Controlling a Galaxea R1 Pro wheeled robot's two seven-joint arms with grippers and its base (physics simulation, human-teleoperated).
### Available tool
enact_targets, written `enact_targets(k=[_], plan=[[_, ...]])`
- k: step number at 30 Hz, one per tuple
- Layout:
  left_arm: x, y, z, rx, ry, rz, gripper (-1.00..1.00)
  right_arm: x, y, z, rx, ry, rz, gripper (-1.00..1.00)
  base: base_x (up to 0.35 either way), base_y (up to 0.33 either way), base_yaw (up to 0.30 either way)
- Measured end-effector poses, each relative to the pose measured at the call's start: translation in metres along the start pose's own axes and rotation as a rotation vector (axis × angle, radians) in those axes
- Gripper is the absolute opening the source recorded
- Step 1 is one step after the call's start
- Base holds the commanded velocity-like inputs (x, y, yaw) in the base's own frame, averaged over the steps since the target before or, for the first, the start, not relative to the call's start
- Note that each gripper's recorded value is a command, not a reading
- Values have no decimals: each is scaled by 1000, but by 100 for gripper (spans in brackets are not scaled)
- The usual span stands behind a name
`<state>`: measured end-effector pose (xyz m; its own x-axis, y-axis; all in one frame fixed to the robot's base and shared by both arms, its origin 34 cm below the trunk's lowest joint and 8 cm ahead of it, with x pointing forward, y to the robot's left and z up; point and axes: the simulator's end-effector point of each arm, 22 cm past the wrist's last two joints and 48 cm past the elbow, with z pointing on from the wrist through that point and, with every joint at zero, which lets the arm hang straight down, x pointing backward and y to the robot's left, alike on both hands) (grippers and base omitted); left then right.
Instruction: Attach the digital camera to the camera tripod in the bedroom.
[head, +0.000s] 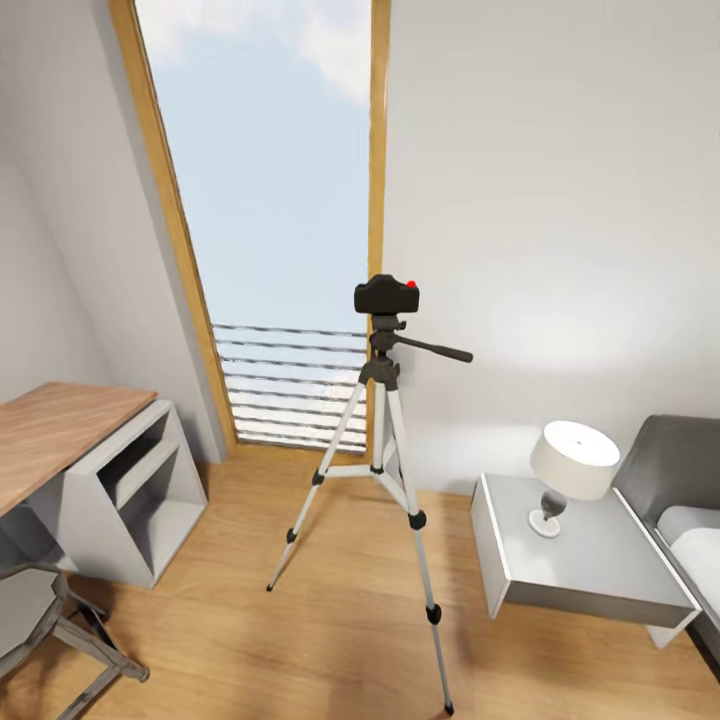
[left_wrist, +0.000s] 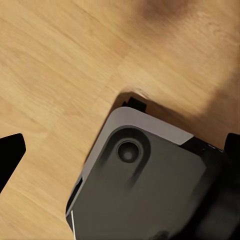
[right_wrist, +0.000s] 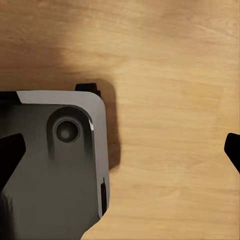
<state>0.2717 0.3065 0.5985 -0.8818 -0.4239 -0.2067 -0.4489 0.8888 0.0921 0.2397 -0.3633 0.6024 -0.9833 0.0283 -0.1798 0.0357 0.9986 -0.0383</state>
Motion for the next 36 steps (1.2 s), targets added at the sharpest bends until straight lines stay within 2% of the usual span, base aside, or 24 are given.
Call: enact_targets(k=[36], plan=[[-21, -9, -6, 25, -52, -10, 100, -24, 1, -3, 2, -62, 4, 100, 0, 0, 0]])
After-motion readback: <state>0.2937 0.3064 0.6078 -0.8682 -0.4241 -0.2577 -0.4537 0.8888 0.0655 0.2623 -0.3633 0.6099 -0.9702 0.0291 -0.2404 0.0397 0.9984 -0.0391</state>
